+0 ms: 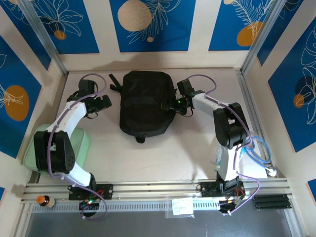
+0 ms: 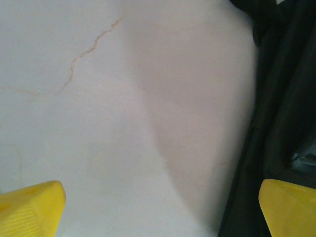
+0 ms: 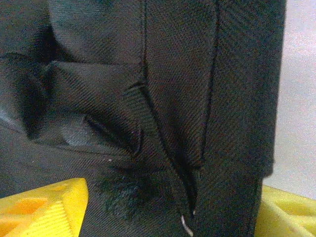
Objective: Pack the student bag
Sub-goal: Move the student bag to the top-center of the table.
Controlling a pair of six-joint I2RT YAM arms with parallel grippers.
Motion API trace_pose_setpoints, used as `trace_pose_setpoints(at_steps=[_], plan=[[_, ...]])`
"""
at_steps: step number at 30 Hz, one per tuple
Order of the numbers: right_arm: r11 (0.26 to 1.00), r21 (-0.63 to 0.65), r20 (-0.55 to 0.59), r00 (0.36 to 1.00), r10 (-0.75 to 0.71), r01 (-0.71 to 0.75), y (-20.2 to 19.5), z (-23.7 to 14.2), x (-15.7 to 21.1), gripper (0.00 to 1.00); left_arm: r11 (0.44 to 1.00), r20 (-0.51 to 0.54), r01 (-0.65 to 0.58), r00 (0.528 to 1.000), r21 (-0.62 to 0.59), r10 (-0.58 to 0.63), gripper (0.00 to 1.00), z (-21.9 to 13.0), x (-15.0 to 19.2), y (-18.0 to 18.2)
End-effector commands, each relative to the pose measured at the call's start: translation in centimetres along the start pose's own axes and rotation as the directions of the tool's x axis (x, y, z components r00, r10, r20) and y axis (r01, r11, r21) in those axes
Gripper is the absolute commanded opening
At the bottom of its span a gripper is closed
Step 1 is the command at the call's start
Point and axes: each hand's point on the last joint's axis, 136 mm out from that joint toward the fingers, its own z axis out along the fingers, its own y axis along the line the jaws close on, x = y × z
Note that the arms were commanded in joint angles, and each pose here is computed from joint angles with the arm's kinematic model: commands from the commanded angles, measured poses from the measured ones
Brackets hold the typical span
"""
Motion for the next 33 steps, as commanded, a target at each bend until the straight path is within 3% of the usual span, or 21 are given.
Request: trace_pose_setpoints(at_steps=[1,3,6,8,11,17,22,28,33], plan=[[1.000,0.031,-0.059,0.998,0.001,0.001,-0.5,0.4,0.4,0.74,1.000,0.036,0.017,0.999,0.024,-0.018,1.00,0.8,-1.4,-0.5],[0.998,0.059,-0.073,0.997,0.015,-0.010,-1.1,0.8,0.5,0.70,0.999,0.047,0.028,0.998,0.040,-0.030,1.00,1.1,-1.7,-0.8],[0.996,0.081,-0.105,0.994,0.036,-0.027,-2.0,1.0,0.7,0.41,0.996,0.072,0.043,0.996,0.078,-0.049,1.00,1.5,-2.4,-1.6],[0.998,0.051,-0.115,0.993,0.039,-0.034,-1.9,0.5,0.7,0.17,0.994,0.078,0.043,0.996,0.105,-0.051,1.00,1.5,-2.5,-2.0],[0.998,-0.060,-0.093,0.996,-0.015,0.009,0.7,-1.1,-0.1,0.05,0.992,0.079,0.047,0.995,0.120,-0.057,1.00,1.4,-2.1,-2.2],[0.923,-0.347,0.026,0.985,-0.169,0.168,10.6,-5.9,-3.0,0.01,0.995,0.087,0.028,0.995,0.099,-0.037,1.00,0.5,-1.2,-1.3],[0.872,-0.442,0.038,0.976,-0.216,0.210,16.0,-5.4,-3.0,0.01,0.993,0.073,0.031,0.997,0.117,-0.040,1.00,0.1,-0.3,-1.3],[0.863,-0.458,0.005,0.972,-0.237,0.213,18.6,-2.6,-2.2,0.01,0.986,0.052,0.048,0.997,0.161,-0.057,1.00,0.0,0.6,-1.8],[0.888,-0.420,-0.003,0.979,-0.205,0.185,17.8,-2.1,-2.6,0.01,0.981,0.030,0.048,0.998,0.189,-0.055,1.00,0.1,1.2,-2.3]])
